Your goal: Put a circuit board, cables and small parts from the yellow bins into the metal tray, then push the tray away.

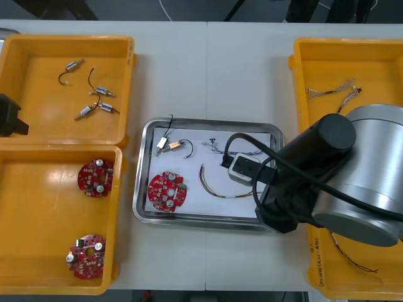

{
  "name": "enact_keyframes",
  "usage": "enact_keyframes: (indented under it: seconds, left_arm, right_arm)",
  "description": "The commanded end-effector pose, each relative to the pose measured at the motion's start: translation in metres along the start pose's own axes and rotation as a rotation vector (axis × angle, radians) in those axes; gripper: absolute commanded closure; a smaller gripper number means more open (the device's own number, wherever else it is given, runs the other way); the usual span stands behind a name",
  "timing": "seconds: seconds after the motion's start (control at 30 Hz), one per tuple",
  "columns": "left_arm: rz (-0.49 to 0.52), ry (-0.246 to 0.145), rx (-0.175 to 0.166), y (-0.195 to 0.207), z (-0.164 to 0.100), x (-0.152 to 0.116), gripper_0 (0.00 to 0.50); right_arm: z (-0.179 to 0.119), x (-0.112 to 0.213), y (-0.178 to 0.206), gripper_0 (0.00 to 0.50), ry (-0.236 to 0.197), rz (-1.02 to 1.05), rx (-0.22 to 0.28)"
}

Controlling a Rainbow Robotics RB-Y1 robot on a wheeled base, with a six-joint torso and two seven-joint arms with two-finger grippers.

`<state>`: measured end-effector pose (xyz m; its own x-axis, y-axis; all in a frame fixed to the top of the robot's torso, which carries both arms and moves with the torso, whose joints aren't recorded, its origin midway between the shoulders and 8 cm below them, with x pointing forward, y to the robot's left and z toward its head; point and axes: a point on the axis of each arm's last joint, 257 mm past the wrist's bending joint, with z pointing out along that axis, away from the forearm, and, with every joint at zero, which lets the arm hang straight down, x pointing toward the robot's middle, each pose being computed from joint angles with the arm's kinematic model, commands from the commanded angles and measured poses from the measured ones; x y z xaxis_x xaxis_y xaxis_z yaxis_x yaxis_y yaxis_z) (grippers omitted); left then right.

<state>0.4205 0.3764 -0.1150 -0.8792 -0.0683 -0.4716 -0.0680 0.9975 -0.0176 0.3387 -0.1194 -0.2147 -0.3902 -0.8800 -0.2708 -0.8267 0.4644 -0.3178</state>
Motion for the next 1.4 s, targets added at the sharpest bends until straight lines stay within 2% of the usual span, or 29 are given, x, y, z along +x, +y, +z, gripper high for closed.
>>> enact_keyframes:
  seconds: [0.03, 0.17, 0.4, 0.6, 0.97, 1.07, 1.23, 1.4]
  left_arm:
    - [0.055, -0.007, -0.058, 0.026, -0.013, 0.006, 0.0]
    - [0.048, 0.017, -0.063, 0.033, -0.008, 0.017, 0.0]
    - [0.053, 0.042, -0.062, 0.038, -0.004, 0.029, 0.0]
    - [0.067, 0.058, -0.05, 0.035, -0.001, 0.036, 0.0]
    - [0.069, 0.059, -0.047, 0.034, 0.0, 0.036, 0.0]
    - [0.069, 0.059, -0.047, 0.034, 0.0, 0.036, 0.0]
    - [0.069, 0.059, -0.047, 0.034, 0.0, 0.036, 0.0]
    - [0.069, 0.059, -0.047, 0.034, 0.0, 0.036, 0.0]
  right_arm:
    - [0.001, -0.04, 0.018, 0.0, -0.047, -0.181, 0.016]
    - [0.01, -0.049, 0.03, 0.0, -0.037, -0.264, 0.024]
    - [0.025, -0.068, 0.054, 0.0, -0.072, -0.355, 0.005]
    - [0.048, -0.071, 0.068, 0.0, -0.055, -0.409, -0.001]
    - [0.073, -0.08, 0.094, 0.0, -0.019, -0.41, -0.049]
    - [0.077, -0.081, 0.098, 0.0, -0.011, -0.418, -0.039]
    - [0.085, -0.08, 0.102, 0.0, -0.009, -0.448, 0.018]
    - [0.093, -0.079, 0.103, 0.0, -0.009, -0.44, 0.017]
